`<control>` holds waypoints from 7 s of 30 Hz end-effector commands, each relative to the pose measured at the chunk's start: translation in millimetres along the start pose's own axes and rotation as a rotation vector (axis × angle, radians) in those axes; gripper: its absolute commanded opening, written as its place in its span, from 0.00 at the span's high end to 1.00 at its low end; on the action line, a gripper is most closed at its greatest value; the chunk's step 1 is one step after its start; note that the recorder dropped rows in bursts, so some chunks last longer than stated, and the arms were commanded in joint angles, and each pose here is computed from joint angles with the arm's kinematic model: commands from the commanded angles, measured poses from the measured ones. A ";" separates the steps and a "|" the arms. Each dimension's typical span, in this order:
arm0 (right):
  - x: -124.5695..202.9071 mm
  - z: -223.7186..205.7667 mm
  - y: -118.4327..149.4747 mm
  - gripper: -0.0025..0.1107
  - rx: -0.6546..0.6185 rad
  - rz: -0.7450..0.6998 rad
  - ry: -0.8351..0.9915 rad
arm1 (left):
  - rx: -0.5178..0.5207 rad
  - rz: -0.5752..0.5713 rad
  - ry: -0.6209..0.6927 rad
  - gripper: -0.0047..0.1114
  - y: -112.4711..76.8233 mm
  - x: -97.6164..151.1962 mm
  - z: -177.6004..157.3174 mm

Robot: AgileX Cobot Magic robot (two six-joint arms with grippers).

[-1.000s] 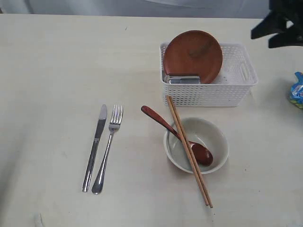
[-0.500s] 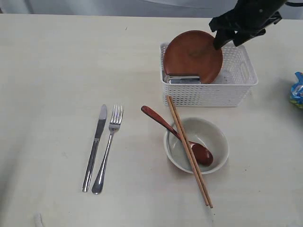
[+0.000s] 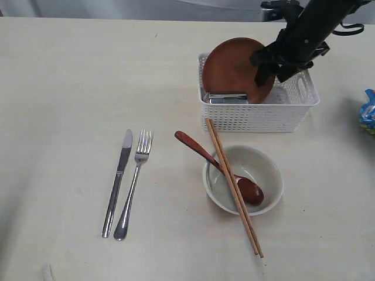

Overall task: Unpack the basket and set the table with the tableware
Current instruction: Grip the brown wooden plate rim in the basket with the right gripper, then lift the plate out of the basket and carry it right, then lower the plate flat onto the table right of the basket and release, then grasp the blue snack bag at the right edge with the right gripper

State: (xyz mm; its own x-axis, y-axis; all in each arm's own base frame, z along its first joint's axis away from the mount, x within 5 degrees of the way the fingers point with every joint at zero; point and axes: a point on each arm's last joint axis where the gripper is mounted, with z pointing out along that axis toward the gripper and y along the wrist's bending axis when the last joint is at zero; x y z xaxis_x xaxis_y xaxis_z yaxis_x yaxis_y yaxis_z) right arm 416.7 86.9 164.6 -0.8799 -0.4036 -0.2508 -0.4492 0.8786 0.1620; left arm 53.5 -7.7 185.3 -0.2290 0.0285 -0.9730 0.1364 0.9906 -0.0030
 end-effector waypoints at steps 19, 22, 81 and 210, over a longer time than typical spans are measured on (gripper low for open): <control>-7.2 22.9 1.3 0.98 -0.083 -0.036 -0.069 | -0.002 0.003 -0.001 0.96 0.1 1.0 0.2; -12.1 22.1 3.9 0.98 -0.113 0.015 -0.121 | -0.002 0.003 -0.001 0.96 0.1 1.0 0.2; 84.2 -109.0 -74.7 0.98 -0.049 0.544 0.056 | -0.004 0.008 -0.001 0.96 0.3 1.0 0.2; 144.3 -49.7 -135.0 0.47 0.323 0.891 0.003 | -0.004 0.008 -0.001 0.96 0.3 1.0 0.2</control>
State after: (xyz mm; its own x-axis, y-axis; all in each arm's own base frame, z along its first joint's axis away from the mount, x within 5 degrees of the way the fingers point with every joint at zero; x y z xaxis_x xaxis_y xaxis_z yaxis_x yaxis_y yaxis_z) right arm 342.1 -99.4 152.3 -0.8762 0.4610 -0.1404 0.4613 0.8867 0.0324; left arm 53.5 -7.5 185.3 -0.2281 0.0352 -0.9730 0.1358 0.9907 0.0040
